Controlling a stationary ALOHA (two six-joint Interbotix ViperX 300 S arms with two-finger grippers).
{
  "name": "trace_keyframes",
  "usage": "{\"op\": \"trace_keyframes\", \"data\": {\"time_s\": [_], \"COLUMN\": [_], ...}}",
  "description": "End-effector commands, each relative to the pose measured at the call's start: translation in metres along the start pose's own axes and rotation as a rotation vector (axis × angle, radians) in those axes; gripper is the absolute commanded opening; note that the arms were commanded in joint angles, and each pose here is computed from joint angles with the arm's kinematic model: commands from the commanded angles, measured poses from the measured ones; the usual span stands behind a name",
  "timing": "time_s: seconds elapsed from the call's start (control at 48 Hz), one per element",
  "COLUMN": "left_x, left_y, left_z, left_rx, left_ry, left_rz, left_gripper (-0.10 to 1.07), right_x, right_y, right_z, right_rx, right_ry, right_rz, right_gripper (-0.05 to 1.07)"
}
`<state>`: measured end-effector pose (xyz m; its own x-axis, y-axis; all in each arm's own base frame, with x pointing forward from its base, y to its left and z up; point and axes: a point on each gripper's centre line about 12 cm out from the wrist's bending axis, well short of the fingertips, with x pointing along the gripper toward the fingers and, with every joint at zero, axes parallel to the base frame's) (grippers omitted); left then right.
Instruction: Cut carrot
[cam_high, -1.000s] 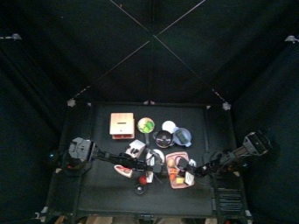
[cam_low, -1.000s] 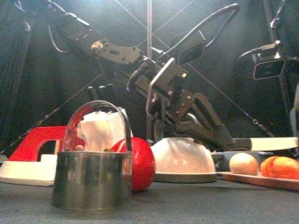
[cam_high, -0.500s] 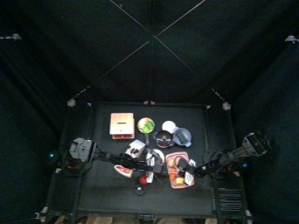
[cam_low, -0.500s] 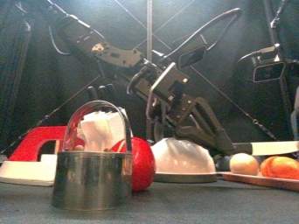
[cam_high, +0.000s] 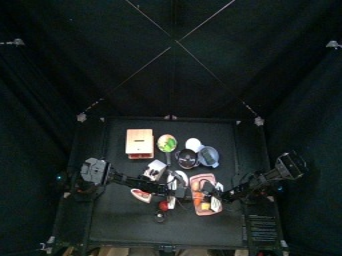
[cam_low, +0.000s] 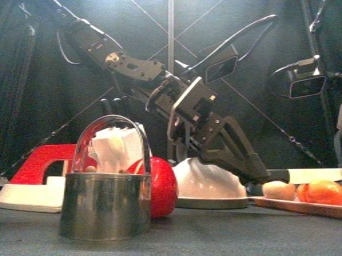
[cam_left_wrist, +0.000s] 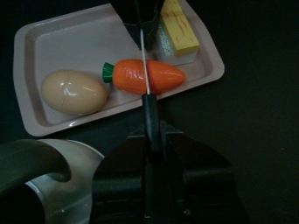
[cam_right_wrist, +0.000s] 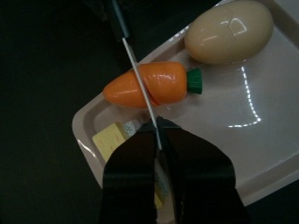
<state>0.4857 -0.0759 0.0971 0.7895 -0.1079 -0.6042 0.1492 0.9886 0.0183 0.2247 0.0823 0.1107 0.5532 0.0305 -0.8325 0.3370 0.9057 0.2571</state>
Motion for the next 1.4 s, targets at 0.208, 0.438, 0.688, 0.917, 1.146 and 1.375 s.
{"op": "trace_keyframes", "data": {"time_s": [0.208, 0.438, 0.688, 0.917, 1.146, 1.375], "left_x": [0.000, 0.000, 0.004, 0.004, 0.004, 0.004], "left_y": [-0.006, -0.006, -0.006, -0.006, -0.007, -0.007], "left_z": [-0.003, -0.006, -0.011, -0.011, -0.013, -0.013], "left_rx": [0.009, 0.009, 0.010, 0.010, 0.010, 0.010], "left_ry": [0.016, 0.021, 0.035, 0.039, 0.050, 0.053], "left_rz": [-0.012, -0.012, -0.012, -0.013, -0.015, -0.015], "left_gripper": [0.31, 0.31, 0.31, 0.31, 0.31, 0.31], "right_x": [0.001, 0.004, 0.006, 0.008, 0.009, 0.011], "right_y": [-0.002, -0.004, -0.004, -0.004, -0.004, -0.005], "right_z": [-0.003, -0.005, -0.005, -0.006, -0.007, -0.008], "right_rx": [0.011, 0.021, 0.019, 0.017, 0.015, 0.016], "right_ry": [0.009, 0.022, 0.028, 0.034, 0.039, 0.044], "right_rz": [-0.012, -0.022, -0.030, -0.035, -0.039, -0.049], "right_gripper": [0.43, 0.43, 0.43, 0.43, 0.43, 0.43]}}
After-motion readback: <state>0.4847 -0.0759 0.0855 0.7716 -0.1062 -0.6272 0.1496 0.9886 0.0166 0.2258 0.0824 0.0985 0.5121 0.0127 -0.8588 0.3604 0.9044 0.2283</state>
